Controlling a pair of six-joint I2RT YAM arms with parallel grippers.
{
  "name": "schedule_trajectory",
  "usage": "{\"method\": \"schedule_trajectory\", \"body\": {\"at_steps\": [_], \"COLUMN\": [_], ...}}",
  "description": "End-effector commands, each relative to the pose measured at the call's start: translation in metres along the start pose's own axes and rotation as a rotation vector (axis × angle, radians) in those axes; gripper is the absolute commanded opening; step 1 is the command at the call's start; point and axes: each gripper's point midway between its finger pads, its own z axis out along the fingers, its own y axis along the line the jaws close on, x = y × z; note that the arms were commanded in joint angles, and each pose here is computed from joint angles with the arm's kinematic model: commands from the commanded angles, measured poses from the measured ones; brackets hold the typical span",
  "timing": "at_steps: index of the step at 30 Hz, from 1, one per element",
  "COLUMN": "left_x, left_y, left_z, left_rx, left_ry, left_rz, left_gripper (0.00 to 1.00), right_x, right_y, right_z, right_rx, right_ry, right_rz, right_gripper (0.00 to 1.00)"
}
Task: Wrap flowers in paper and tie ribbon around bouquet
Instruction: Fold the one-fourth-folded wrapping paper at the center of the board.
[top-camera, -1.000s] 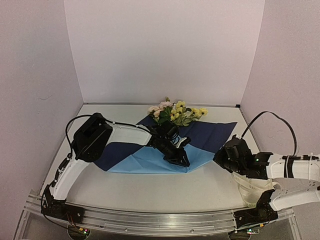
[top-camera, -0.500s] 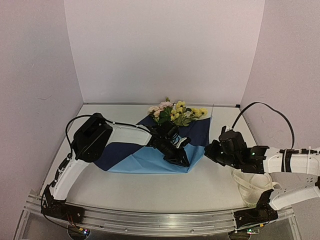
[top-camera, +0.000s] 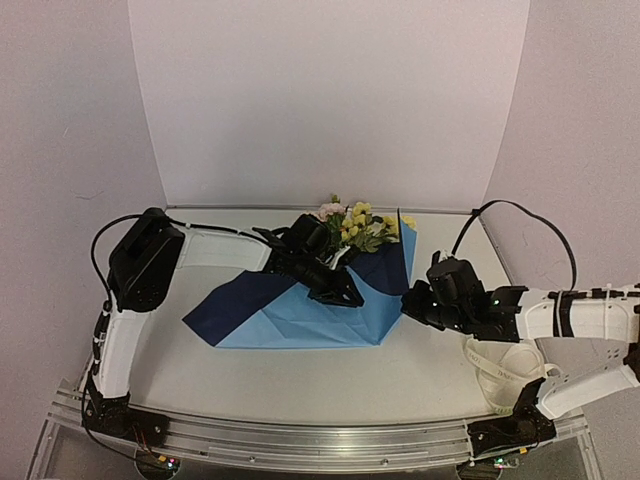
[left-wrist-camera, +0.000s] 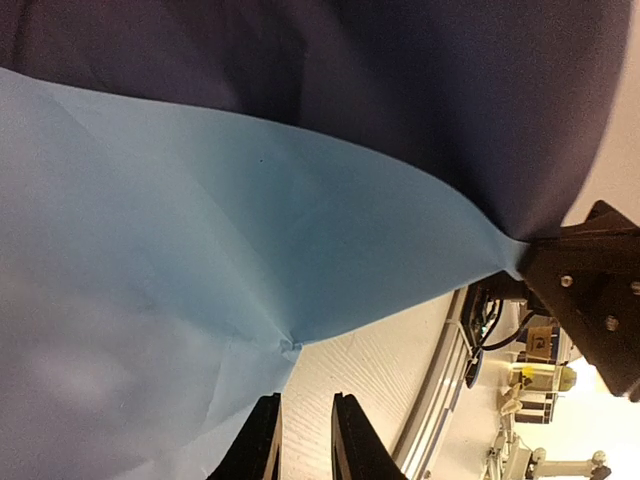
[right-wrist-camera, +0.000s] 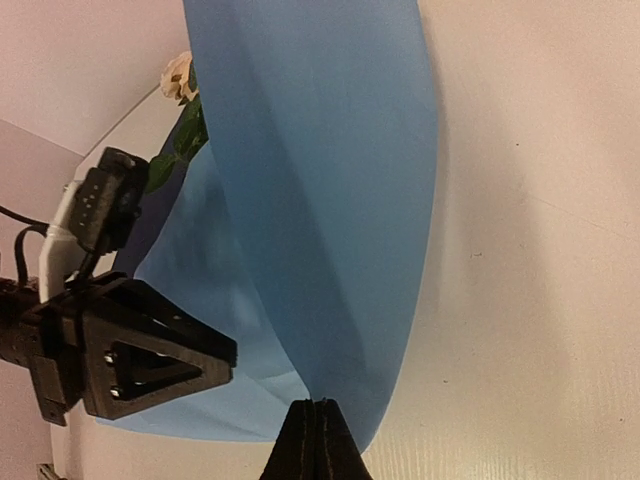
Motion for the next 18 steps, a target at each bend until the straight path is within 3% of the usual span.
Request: {"method": "schedule_trajectory", "body": {"at_steps": [1,9,18], "left_x": [-0.007,0.05,0.066], "left_y": [-0.024,0.009,0.039], "left_z": [-0.044,-0.061,-0.053], "left_rx": [0.039,-0.039,-0.114], "left_ry": [-0.054,0.055,0.098], "left_rz": [0.018,-0.055,-0.102], "left_gripper": [0.18,0.12,0.09], "right_x": [-0.011,-0.019,-0.019], "right_y": [0.013,0.023,0.039], "right_z": [-0.004,-0.006,0.001], "right_rx": [-0.005,-0.012,-0.035], "right_ry": [-0.021,-0.029,-0.001], "right_rz": [-0.015,-0.02,-0.038], "right_gripper": [0.0,0.0,0.0]}}
